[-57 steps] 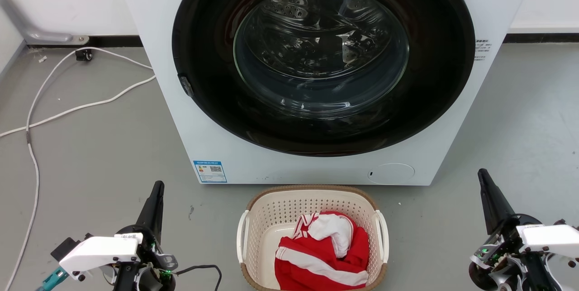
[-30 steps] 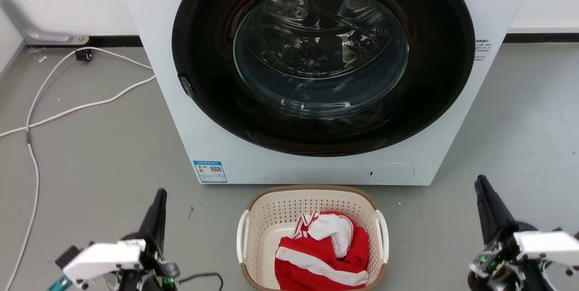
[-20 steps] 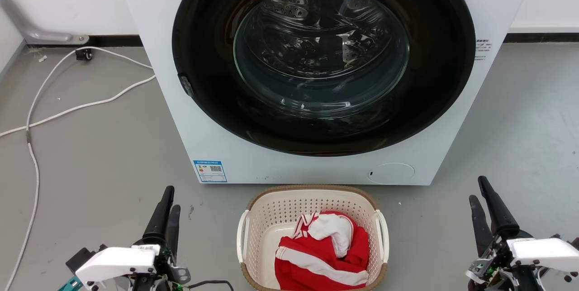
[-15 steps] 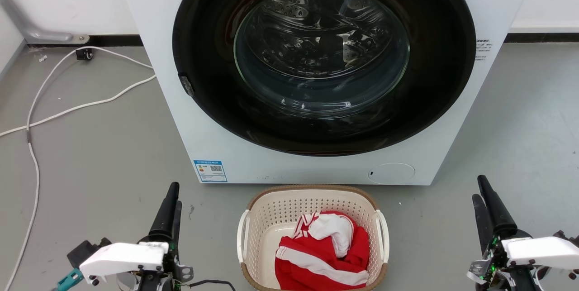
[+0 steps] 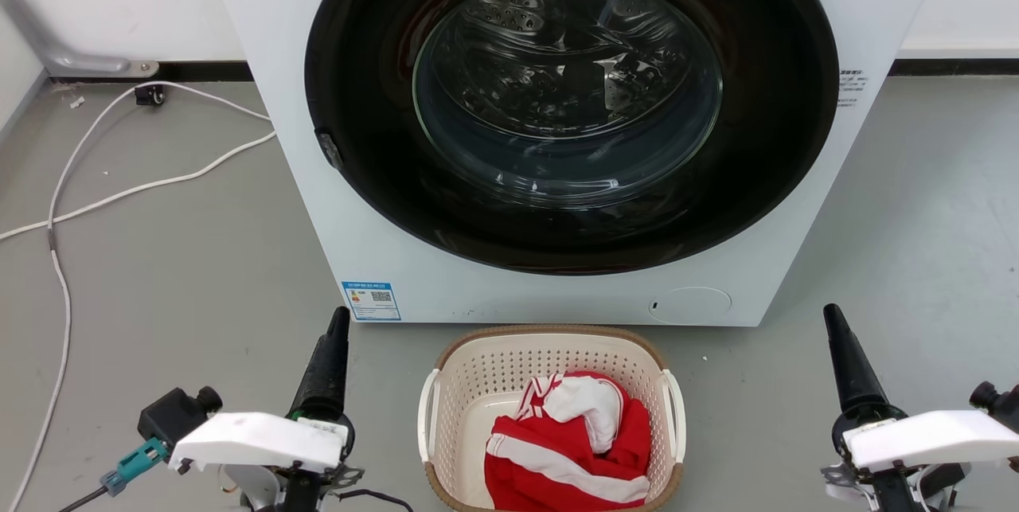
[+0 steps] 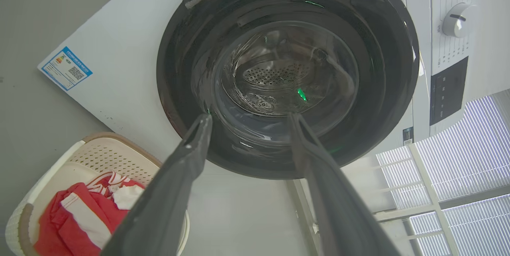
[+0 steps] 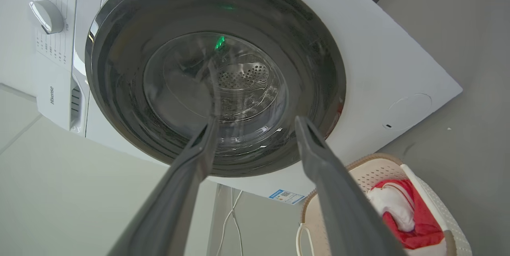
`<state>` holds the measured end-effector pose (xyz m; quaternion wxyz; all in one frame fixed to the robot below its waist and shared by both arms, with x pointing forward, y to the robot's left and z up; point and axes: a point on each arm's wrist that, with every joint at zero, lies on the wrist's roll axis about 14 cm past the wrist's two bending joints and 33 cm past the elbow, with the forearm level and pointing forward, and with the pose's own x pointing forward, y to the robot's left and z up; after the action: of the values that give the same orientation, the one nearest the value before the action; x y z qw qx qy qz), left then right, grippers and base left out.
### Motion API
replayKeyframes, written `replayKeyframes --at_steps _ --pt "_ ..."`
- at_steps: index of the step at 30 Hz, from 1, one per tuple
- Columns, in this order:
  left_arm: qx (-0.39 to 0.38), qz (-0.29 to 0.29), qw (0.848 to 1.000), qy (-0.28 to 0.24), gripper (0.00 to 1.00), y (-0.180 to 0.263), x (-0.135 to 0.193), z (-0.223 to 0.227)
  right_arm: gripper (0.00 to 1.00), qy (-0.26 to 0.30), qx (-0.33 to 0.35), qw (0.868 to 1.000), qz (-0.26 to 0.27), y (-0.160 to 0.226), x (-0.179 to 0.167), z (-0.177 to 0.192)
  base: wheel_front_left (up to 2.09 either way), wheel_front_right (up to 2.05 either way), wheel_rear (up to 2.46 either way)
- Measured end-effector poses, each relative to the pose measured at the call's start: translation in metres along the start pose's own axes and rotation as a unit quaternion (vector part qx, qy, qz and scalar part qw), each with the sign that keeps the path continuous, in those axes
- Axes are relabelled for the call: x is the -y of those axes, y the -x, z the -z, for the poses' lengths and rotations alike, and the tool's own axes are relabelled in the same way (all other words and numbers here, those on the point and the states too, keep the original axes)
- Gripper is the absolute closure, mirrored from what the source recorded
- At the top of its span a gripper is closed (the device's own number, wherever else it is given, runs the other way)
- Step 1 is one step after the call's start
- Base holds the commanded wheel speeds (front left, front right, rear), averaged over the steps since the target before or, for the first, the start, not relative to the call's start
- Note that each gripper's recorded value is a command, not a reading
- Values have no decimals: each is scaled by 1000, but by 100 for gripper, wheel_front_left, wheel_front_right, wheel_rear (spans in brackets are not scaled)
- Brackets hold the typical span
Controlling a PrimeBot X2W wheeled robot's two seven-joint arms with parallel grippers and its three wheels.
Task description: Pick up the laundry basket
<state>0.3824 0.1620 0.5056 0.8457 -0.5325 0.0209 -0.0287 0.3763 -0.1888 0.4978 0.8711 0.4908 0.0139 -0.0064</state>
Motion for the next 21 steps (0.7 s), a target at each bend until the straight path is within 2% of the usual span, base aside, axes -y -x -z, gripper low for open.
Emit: replayKeyframes --at_steps 11,21 --pt "0 25 994 -104 0 -3 15 4 0 108 3 994 -14 2 -8 -1 0 0 0" --pt "-2 40 983 -182 0 -2 21 10 0 188 -2 982 -25 3 -14 1 0 0 0"
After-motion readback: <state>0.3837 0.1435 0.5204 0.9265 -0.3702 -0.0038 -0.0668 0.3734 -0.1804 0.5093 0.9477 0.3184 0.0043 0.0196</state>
